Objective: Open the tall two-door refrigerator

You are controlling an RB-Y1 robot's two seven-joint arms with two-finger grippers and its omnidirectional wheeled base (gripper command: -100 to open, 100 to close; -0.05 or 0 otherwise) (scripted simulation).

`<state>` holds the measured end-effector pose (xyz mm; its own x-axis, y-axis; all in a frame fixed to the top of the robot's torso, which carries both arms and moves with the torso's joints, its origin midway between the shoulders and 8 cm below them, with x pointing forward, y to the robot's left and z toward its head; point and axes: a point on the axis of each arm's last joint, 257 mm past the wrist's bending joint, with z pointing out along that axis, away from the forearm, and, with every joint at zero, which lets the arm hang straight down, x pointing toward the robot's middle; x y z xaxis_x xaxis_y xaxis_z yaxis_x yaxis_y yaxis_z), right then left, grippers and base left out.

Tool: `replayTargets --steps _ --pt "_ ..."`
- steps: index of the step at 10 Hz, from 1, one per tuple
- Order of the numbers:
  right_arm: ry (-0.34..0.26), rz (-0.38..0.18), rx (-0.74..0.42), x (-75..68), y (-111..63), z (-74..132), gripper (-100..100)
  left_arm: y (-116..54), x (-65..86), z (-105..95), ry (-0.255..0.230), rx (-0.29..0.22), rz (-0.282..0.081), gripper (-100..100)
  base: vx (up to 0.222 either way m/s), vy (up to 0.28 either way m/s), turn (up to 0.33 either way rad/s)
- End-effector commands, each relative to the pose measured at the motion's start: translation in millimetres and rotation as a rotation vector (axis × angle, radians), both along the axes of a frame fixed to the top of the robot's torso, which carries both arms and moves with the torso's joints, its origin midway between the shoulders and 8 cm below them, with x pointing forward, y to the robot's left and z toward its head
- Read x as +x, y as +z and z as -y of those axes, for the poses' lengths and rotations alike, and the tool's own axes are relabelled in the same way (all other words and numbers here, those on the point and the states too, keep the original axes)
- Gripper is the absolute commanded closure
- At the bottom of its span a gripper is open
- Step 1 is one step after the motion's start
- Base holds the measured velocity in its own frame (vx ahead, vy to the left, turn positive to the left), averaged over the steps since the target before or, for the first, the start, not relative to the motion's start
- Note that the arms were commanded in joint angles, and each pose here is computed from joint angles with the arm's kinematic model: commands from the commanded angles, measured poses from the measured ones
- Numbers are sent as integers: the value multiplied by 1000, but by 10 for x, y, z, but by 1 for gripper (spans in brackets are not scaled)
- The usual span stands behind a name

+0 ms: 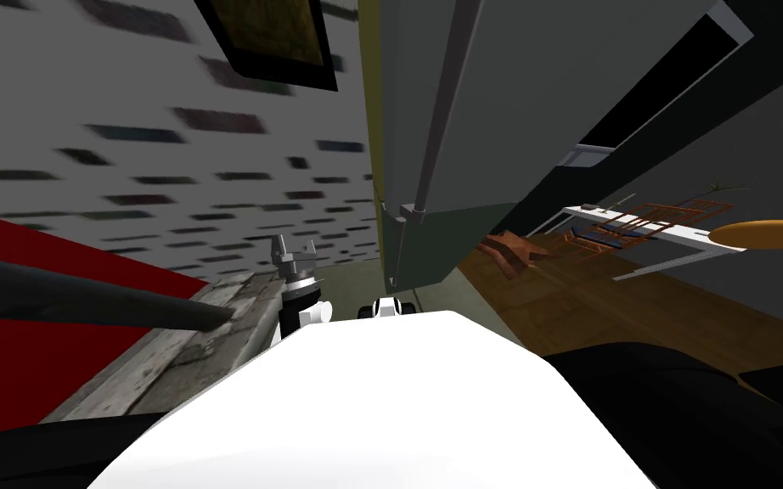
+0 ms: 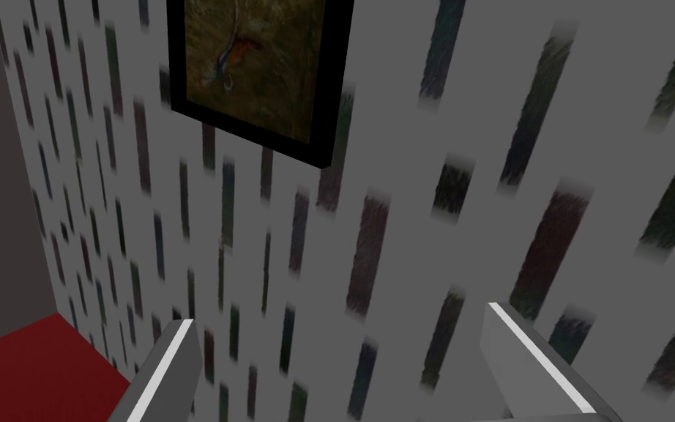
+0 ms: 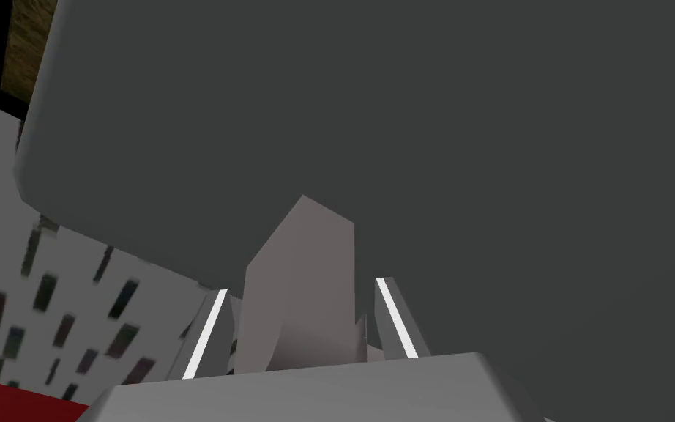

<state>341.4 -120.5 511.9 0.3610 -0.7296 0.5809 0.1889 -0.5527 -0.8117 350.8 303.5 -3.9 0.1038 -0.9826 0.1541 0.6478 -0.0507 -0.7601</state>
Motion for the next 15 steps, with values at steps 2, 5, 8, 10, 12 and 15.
replayTargets --steps 2,5,8,10,12,15 --pt "90 -9 -8 -230 -12 -205 100 0 0 0 0 0 0 0 -182 -258 110" --pt "170 -8 -13 -472 -5 -375 100 0 0 0 0 0 0 0 -187 -221 117" --pt "206 -10 -14 -585 2 -447 100 -1 0 0 0 0 0 0 -116 -162 79" --pt "252 -13 -13 -728 -2 -517 100 0 -1 -1 0 0 0 0 -96 -273 194" --pt "298 -16 -13 -876 -8 -584 100 0 0 -1 0 0 0 0 -127 -274 205" --pt "366 -19 -13 -1104 -18 -676 100 -1 0 -1 0 0 0 0 -129 -301 157"
